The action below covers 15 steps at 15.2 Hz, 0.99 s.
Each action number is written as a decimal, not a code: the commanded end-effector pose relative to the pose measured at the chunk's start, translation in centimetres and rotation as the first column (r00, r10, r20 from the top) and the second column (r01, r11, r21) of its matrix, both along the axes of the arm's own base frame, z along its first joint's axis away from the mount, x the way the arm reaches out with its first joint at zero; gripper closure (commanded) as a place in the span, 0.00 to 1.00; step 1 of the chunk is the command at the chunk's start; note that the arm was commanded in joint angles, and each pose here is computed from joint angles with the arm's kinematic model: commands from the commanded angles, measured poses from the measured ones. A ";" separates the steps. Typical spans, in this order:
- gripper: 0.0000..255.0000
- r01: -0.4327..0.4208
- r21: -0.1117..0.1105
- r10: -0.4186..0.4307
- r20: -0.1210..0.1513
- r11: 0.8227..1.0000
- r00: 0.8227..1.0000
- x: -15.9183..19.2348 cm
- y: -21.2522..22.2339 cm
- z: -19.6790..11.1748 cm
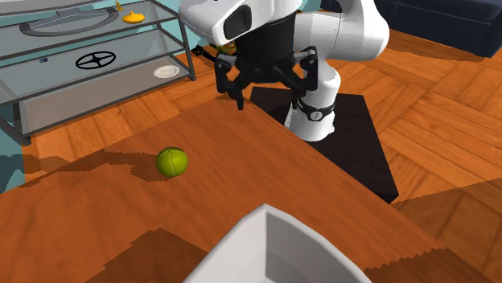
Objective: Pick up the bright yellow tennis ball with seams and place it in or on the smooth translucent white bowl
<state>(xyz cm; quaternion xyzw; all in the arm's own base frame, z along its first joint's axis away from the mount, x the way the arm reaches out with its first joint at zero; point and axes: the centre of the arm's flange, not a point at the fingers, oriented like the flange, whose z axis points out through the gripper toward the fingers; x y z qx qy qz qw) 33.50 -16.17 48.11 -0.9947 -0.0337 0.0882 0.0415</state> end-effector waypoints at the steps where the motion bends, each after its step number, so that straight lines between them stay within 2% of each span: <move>1: 0.00 0.002 -0.009 -0.002 -0.001 1.000 1.000 0.5 -2.5 -1.0; 15: 0.00 0.020 -0.057 -0.021 -0.009 0.998 1.000 4.7 -18.0 -9.0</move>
